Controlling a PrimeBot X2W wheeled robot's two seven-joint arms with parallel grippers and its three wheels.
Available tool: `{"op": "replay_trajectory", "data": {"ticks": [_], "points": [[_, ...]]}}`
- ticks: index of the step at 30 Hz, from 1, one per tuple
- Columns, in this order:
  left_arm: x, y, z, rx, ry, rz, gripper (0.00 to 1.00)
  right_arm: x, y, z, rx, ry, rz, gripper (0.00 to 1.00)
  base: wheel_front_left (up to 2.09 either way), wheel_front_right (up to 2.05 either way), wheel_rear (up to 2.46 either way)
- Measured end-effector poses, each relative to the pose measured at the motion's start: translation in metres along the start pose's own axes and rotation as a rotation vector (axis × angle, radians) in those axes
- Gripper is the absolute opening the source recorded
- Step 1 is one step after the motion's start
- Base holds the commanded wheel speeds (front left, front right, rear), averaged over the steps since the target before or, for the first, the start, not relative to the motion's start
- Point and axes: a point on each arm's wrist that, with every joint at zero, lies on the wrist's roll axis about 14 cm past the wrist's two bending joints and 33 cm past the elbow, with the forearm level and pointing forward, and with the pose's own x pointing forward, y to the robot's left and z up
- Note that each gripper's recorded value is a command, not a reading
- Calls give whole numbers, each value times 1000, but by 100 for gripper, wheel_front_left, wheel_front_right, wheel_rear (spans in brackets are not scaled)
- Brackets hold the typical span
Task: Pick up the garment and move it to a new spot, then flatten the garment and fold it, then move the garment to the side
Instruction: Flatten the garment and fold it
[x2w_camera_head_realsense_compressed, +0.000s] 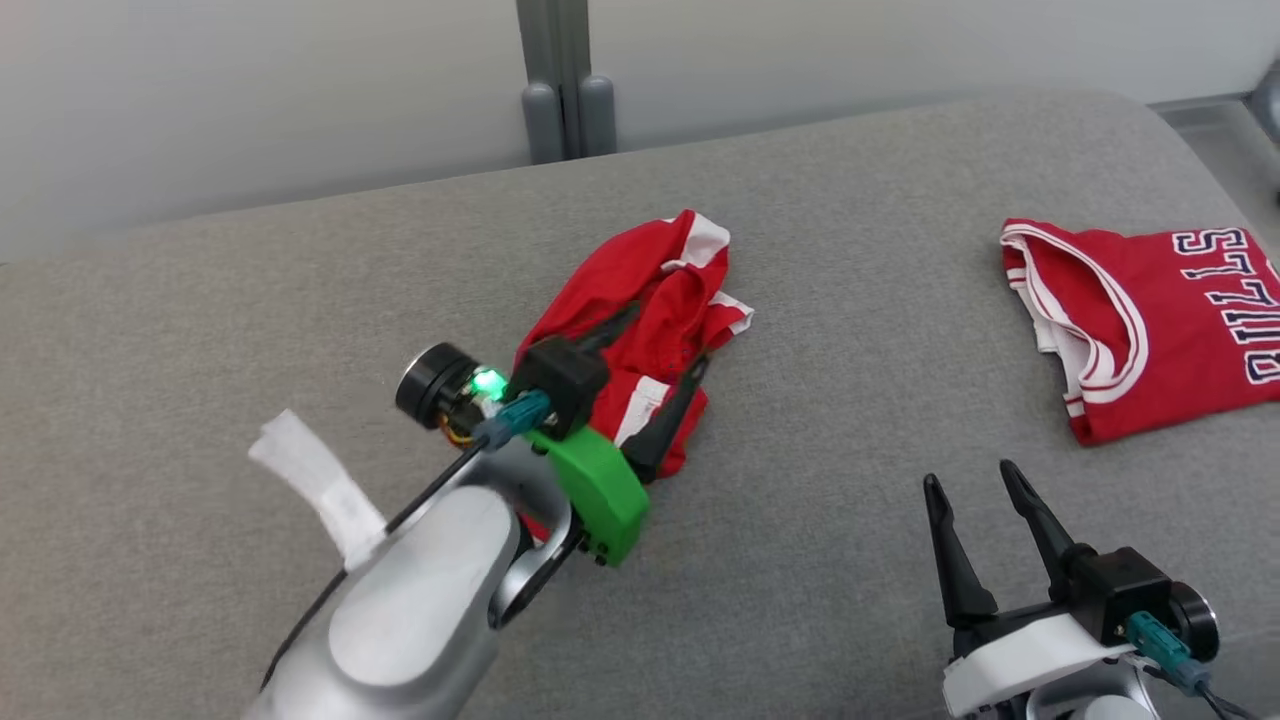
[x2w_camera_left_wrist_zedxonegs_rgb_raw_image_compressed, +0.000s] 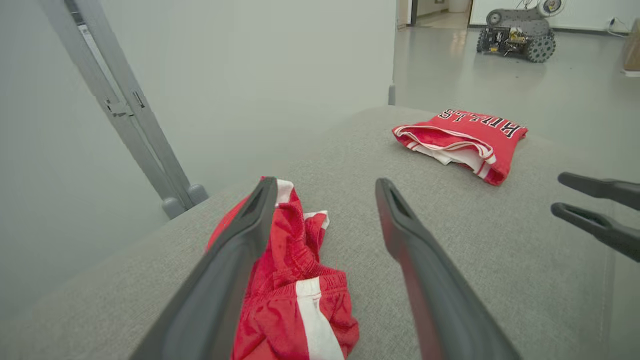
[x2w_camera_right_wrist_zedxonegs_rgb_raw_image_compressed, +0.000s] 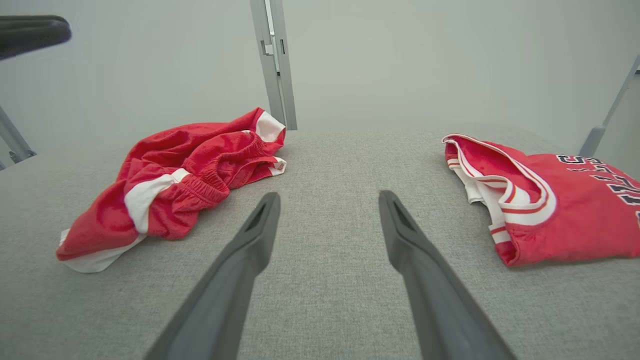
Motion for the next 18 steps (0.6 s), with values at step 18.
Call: {"op": "replay_trajectory", "data": {"ticks": [18], "points": [[54,-2,-139,164,603,-318,100,-26,-57,-27,28,104,-224,100,0,0,0]]}}
